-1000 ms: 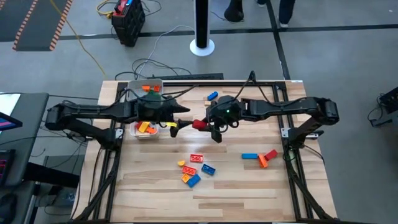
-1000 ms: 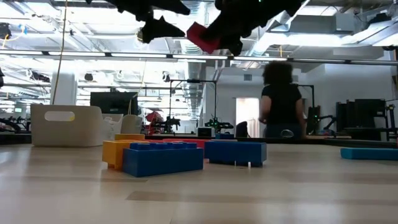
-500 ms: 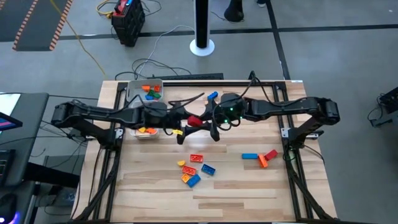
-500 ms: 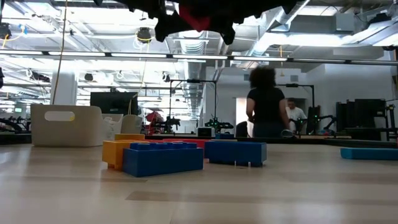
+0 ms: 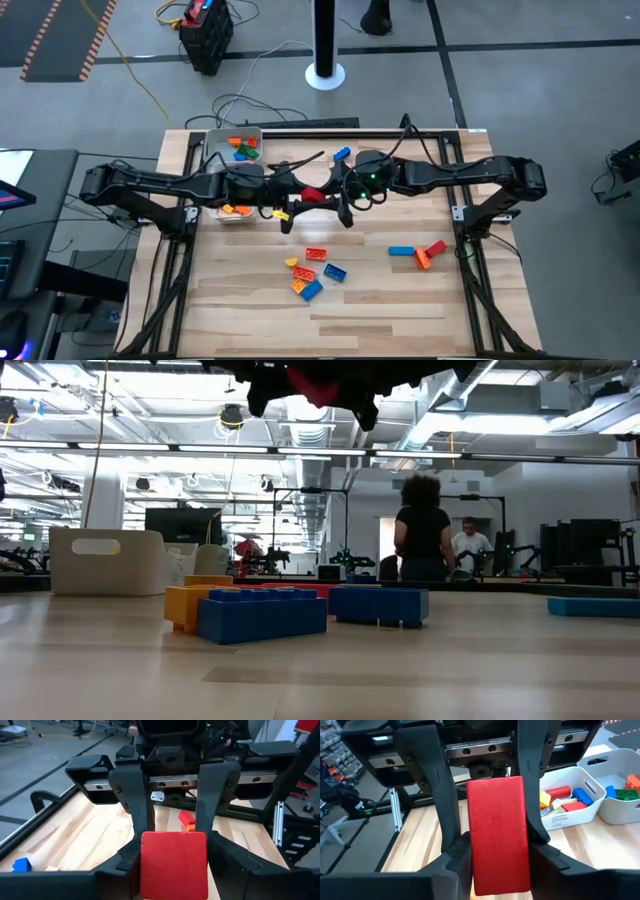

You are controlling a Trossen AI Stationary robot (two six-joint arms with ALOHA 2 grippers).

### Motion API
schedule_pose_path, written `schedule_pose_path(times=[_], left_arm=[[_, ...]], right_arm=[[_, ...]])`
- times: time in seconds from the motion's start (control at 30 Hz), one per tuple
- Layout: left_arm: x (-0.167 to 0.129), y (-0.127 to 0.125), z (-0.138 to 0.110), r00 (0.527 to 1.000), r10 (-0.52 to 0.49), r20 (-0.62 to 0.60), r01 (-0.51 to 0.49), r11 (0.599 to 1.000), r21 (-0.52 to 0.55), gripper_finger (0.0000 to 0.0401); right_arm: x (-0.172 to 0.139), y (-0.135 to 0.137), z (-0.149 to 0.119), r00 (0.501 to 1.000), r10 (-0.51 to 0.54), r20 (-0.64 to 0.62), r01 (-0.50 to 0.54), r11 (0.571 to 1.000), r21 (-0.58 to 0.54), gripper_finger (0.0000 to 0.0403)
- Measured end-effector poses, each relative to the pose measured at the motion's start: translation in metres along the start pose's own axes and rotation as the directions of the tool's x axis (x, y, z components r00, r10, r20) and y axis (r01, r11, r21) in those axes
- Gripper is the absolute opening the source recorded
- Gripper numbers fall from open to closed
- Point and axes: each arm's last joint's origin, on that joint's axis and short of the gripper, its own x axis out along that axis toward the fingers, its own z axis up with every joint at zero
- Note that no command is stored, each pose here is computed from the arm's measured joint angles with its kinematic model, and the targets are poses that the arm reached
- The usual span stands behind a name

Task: Sort blocks by size
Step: Put the large red wooden block into the white bin

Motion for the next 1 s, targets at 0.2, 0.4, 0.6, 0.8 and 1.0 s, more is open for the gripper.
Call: schedule_pose_path(times=[0.2,0.4,0.6,0.8,1.0], left_arm=[[-0.009,0.007,0.006,1.0,0.028,0.003,-0.028,1.0,-0.012,0.0158],[-0.01,0.01,0.005,0.999,0.046,-0.009,-0.046,0.999,-0.025,0.0153],[-0.01,0.011,0.001,0.998,0.034,-0.061,-0.035,0.999,-0.017,0.013],[-0.011,0.012,-0.003,0.994,0.057,-0.096,-0.06,0.998,-0.035,0.013],[-0.019,0.018,-0.011,0.944,0.229,-0.238,-0.251,0.966,-0.065,0.0137]], right_arm=[[0.0,0.001,0.0,1.0,-0.022,0.006,0.022,1.0,0.008,0.0204],[0.001,0.0,-0.002,0.999,-0.032,-0.013,0.032,0.999,-0.027,0.0194],[0.001,0.0,-0.005,0.999,-0.035,-0.038,0.033,0.997,-0.063,0.0167],[-0.001,-0.004,-0.011,0.992,-0.057,-0.114,0.051,0.997,-0.051,0.0211],[-0.006,-0.017,-0.026,0.956,-0.094,-0.277,0.091,0.996,-0.024,0.027]])
